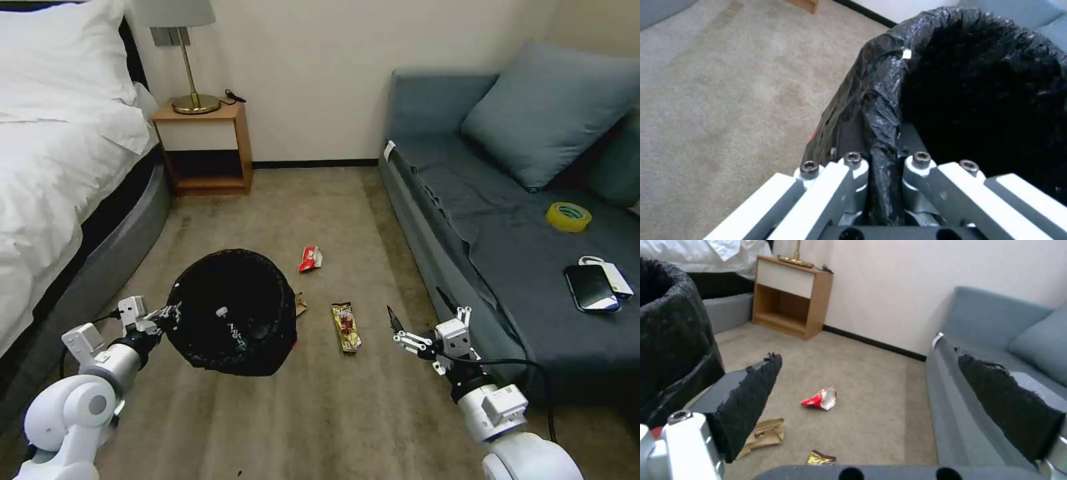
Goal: Pick up the trash bin, then pick up the garbage on the floor and place it into the trash bin.
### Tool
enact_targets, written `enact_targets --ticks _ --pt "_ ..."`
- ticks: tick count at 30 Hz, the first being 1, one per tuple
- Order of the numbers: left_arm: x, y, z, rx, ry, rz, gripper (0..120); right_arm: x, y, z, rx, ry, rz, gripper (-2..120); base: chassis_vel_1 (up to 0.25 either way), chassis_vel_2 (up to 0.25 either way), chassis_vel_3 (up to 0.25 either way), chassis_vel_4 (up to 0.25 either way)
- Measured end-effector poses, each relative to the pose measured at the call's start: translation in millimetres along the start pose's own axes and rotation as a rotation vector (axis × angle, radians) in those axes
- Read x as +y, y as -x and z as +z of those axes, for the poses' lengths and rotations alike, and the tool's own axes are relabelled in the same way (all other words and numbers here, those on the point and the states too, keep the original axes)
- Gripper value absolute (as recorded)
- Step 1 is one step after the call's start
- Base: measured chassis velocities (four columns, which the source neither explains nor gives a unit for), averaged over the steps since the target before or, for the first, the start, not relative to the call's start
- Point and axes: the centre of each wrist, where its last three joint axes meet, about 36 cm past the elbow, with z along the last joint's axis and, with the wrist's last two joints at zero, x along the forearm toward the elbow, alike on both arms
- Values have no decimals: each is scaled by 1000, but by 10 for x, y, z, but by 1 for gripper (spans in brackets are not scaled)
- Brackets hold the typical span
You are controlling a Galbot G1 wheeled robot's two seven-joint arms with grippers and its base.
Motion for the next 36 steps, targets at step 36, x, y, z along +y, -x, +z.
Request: enact_targets --ticks 36 --pt "110 26 -24 -26 -25 -30 5 -22 92 81 16 -18 -28 100 -41 44 39 -38"
